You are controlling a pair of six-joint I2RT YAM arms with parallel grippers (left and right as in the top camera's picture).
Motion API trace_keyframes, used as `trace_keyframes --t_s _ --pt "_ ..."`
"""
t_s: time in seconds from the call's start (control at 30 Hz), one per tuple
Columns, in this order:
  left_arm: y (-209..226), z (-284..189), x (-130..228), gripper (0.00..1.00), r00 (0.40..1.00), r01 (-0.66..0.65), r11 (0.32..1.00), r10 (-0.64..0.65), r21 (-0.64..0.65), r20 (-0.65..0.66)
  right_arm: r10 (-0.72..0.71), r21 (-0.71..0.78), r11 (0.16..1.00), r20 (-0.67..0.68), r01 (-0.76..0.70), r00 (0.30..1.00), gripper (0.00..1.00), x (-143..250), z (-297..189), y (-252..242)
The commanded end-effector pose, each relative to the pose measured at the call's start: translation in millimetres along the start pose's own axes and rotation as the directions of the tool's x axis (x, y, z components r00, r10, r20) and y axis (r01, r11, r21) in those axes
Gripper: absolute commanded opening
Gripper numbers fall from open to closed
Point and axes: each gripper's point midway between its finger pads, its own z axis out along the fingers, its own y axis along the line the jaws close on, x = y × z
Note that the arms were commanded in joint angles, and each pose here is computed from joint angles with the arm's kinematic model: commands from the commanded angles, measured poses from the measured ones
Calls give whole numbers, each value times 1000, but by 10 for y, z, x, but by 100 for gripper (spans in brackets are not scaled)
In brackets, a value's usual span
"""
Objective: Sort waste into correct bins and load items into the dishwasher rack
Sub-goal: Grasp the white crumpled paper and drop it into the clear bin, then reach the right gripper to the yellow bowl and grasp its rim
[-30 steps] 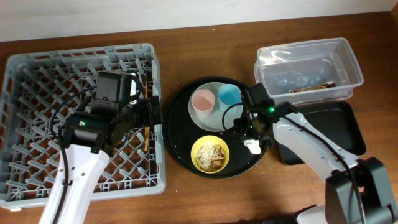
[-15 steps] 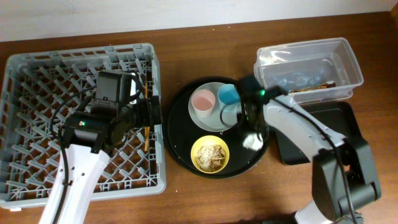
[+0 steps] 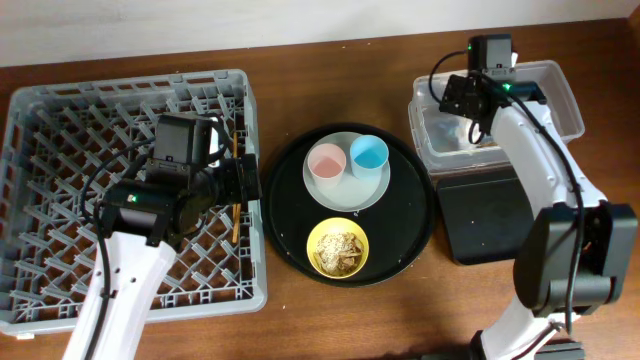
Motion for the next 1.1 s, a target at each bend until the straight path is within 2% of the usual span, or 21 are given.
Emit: trace_keyframes --t_s 0.0,0.03,0.1,0.13,0.17,0.2,0.23,0.27,0.33,0.4,0.47,0.57,0.63,0.7,0.73,0.87,1.07 --pt "-14 -37 -31 99 1000 -1 1000 1 7 13 1 8 1000 34 -1 999 100 -185 -283 -139" --pt "-14 -37 -31 99 1000 -1 1000 1 7 13 -3 -22 1000 13 3 1000 99 -175 -442 -123" --pt "-14 -37 -31 99 1000 -1 1000 1 7 13 -42 -233 972 -86 21 995 100 -24 -989 151" --pt "-14 -37 -31 99 1000 -1 1000 1 7 13 -120 -384 922 -151 54 981 95 187 -1321 357" --pt "-14 -37 -31 99 1000 -1 1000 1 7 13 -196 -494 867 -220 64 956 79 476 -1638 498" --pt "-15 -37 -31 99 1000 -1 1000 1 7 13 -252 -530 844 -255 83 934 58 660 -1794 550" --pt "-15 -37 -31 99 1000 -1 1000 1 7 13 -325 -547 828 -285 125 902 26 866 -1915 588" --pt "-15 -37 -31 99 1000 -1 1000 1 7 13 -396 -566 808 -318 162 862 19 1082 -2016 663" --pt "-14 -37 -31 99 1000 -1 1000 1 7 13 -509 -605 764 -350 225 787 18 1479 -2125 856" --pt "-14 -37 -31 99 1000 -1 1000 1 7 13 -649 -655 690 -370 309 665 18 2098 -2145 1069" --pt "-14 -37 -31 99 1000 -1 1000 1 7 13 -712 -684 638 -347 355 610 18 2441 -2078 1197" --pt "-15 -37 -31 99 1000 -1 1000 1 7 13 -789 -732 532 -245 425 564 18 2999 -1834 1449" --pt "-15 -37 -31 99 1000 -1 1000 1 7 13 -790 -675 535 -186 508 585 18 3109 -1548 1473" --pt "-14 -37 -31 99 1000 -1 1000 1 7 13 -735 -570 623 -190 536 652 17 3038 -1303 1410" --pt "-14 -37 -31 99 1000 -1 1000 1 7 13 -721 -550 640 -186 537 668 16 3035 -1239 1401" --pt "-14 -37 -31 99 1000 -1 1000 1 7 13 -726 -541 643 -205 542 657 4 3150 -1081 1394" --pt "-14 -37 -31 99 1000 -1 1000 1 7 13 -652 -304 750 -186 587 735 4 2827 -847 1172"
